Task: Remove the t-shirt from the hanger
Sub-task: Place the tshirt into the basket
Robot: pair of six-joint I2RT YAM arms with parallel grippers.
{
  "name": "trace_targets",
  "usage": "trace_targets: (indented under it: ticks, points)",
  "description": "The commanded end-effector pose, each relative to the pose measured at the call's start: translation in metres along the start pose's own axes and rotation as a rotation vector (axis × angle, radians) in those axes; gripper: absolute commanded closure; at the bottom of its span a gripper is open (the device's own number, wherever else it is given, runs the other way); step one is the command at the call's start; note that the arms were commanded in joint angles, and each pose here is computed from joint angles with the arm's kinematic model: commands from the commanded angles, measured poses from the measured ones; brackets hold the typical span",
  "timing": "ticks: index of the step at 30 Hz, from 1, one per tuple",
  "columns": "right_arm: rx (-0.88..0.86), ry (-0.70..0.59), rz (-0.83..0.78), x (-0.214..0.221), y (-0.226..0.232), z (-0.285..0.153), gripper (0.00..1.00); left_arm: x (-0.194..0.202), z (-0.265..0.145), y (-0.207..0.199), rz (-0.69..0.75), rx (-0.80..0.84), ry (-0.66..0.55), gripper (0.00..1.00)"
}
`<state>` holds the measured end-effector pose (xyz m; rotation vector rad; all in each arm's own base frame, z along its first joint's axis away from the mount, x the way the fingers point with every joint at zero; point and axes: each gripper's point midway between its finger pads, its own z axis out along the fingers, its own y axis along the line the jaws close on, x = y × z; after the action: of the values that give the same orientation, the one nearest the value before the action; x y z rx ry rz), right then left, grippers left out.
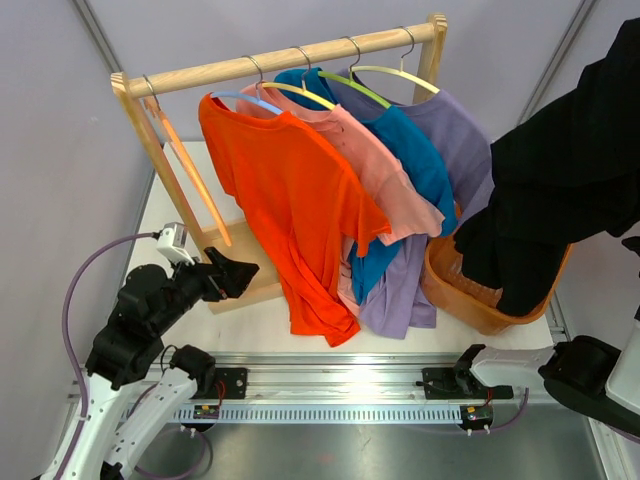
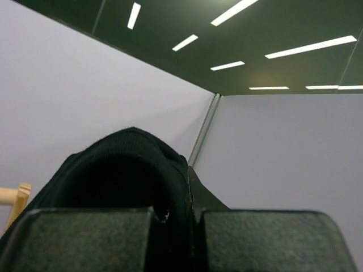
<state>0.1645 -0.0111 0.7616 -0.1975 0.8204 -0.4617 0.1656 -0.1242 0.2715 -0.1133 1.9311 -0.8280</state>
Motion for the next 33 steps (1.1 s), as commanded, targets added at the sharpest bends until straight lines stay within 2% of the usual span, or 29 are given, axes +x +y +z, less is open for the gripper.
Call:
trace_targets:
  ticks: [1, 5, 6, 12, 17, 25, 33]
  points:
    - [0.051, 0.032, -0.077, 0.007, -0.011, -0.005, 1.0, -0.007, 0.003, -0.016, 0.036, 0.08, -0.013, 0.01]
    - [0.037, 0.071, -0.137, 0.021, -0.014, -0.018, 1.0, -0.003, 0.002, -0.016, 0.037, 0.09, 0.003, 0.01]
    - [0.056, 0.075, -0.137, 0.023, -0.028, -0.028, 1.0, -0.002, 0.001, -0.017, 0.037, 0.094, 0.006, 0.01]
    - [-0.091, 0.171, -0.218, 0.068, 0.021, -0.051, 1.0, 0.001, 0.0, -0.02, 0.04, 0.111, 0.022, 0.01]
    - [-0.274, 0.269, -0.278, 0.12, 0.071, -0.088, 1.0, 0.002, -0.006, -0.02, 0.043, 0.107, 0.031, 0.01]
    - [-0.462, 0.439, -0.418, 0.195, 0.112, -0.156, 1.0, 0.006, -0.008, -0.02, 0.036, 0.113, 0.041, 0.01]
    - [-0.658, 0.684, -0.499, 0.259, 0.146, -0.219, 1.0, 0.005, -0.002, -0.024, 0.061, 0.127, 0.071, 0.01]
